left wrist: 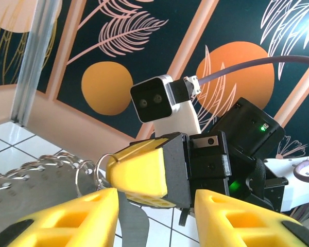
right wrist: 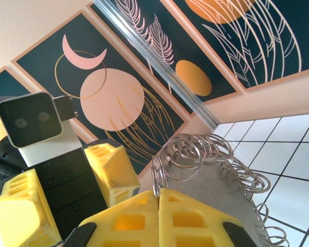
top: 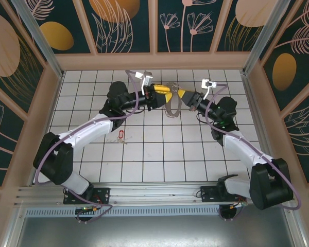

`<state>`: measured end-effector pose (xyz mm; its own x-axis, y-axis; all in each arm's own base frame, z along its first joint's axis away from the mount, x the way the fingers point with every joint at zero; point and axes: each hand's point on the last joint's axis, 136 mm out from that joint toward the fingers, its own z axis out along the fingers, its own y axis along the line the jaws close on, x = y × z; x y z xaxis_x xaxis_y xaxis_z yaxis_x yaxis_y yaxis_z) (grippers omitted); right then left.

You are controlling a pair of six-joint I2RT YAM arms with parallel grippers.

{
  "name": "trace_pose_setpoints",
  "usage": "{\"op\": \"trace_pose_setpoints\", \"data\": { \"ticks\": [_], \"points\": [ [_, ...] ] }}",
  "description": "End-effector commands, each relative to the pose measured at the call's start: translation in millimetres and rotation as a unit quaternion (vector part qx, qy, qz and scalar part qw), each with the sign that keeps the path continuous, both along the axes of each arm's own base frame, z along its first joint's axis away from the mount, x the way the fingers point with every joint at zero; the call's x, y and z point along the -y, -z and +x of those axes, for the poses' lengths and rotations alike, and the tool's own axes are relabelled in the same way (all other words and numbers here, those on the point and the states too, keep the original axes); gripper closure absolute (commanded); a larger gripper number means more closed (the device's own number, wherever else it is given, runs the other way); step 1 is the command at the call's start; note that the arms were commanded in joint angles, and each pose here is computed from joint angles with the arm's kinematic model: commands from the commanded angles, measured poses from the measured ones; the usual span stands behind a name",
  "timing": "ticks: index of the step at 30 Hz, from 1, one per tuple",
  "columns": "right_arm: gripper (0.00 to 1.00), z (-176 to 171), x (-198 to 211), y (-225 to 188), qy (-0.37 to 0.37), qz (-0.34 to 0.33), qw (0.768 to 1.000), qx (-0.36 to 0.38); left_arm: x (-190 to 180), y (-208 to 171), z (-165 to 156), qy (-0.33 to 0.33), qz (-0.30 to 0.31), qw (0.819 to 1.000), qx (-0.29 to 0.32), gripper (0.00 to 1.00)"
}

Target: Put the keys on the keyring

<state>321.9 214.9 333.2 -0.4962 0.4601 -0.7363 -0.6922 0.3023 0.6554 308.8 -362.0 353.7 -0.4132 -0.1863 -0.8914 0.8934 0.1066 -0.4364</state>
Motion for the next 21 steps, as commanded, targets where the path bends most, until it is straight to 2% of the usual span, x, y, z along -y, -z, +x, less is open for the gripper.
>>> {"op": "trace_pose_setpoints", "data": {
  "ticks": [1,10,21],
  "points": [
    [1.00,-4,-2,-41,-0.004,0.025,0.998,0.060,5,-22,-5,0.028,-0.031,0.999,0.022,0.58],
    [1.00,-5,-4,-42,-0.012,0.019,0.998,0.055,2,-32,-2,0.034,-0.071,0.997,0.012,0.61],
    [1.00,-18,-3,-48,-0.018,0.020,0.998,0.057,5,-23,9,0.019,-0.073,0.997,-0.005,0.61]
  ]
}}
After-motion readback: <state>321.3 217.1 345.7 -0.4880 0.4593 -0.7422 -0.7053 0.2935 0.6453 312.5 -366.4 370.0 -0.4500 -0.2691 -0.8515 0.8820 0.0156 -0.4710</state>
